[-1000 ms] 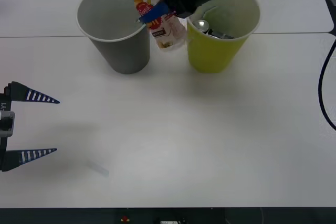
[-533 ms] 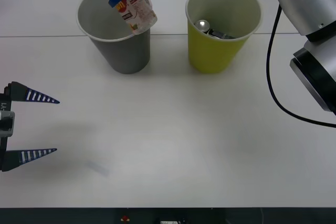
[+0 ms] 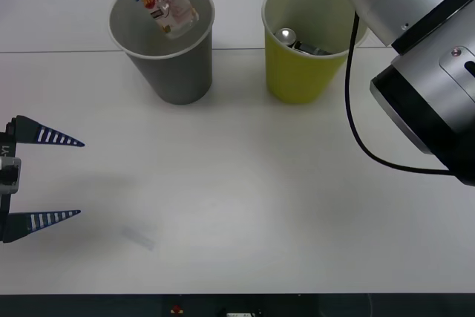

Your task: Put the can into the green bin and the plastic bottle into the gray bin

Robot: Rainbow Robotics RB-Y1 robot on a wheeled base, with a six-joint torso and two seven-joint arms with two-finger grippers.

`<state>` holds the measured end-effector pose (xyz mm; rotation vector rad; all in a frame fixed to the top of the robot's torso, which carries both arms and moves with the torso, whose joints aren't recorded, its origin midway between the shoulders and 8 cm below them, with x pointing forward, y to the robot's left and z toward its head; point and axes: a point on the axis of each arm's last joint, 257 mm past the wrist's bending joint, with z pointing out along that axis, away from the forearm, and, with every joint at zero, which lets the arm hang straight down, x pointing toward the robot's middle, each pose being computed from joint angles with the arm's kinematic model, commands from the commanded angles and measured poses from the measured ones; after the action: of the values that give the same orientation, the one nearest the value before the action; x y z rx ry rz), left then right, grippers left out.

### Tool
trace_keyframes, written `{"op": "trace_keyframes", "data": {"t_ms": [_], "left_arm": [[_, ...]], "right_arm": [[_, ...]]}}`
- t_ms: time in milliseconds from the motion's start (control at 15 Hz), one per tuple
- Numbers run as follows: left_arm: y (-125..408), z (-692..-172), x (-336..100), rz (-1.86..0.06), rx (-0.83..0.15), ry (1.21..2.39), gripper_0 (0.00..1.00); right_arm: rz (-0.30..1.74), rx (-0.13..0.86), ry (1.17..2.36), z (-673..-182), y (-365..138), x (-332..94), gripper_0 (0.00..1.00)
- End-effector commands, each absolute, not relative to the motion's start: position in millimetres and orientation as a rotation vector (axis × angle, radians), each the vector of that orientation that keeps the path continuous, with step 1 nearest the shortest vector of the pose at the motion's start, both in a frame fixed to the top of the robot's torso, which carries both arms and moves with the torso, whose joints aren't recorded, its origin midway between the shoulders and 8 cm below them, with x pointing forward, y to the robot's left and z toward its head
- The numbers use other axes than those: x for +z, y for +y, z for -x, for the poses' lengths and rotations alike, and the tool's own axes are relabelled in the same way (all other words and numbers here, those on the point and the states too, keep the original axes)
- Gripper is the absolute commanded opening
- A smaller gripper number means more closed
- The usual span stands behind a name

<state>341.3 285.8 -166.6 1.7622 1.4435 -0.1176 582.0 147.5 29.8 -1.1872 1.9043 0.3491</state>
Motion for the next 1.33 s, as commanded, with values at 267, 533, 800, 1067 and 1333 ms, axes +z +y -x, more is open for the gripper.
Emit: {"op": "trace_keyframes", "data": {"t_ms": [267, 533, 800, 1067, 1333], "left_arm": [[286, -341, -167, -1.762, -0.118, 1.444, 1.00], [286, -341, -167, -1.762, -0.118, 1.444, 1.00], [286, -341, -167, -1.762, -0.118, 1.444, 1.00], [286, -341, -167, -1.762, -0.118, 1.444, 1.00], [286, -341, -167, -1.762, -0.118, 1.444, 1.00]], "right_arm": [[1.189, 0.339, 1.890, -584, 148, 30, 1.00], [1.193, 0.361, 1.878, -583, 146, 37, 1.00], [1.264, 0.380, 1.887, -568, 113, 48, 1.00], [1.281, 0.408, 1.842, -557, 77, 46, 1.00], [1.295, 0.416, 1.797, -540, 28, 39, 1.00]]}}
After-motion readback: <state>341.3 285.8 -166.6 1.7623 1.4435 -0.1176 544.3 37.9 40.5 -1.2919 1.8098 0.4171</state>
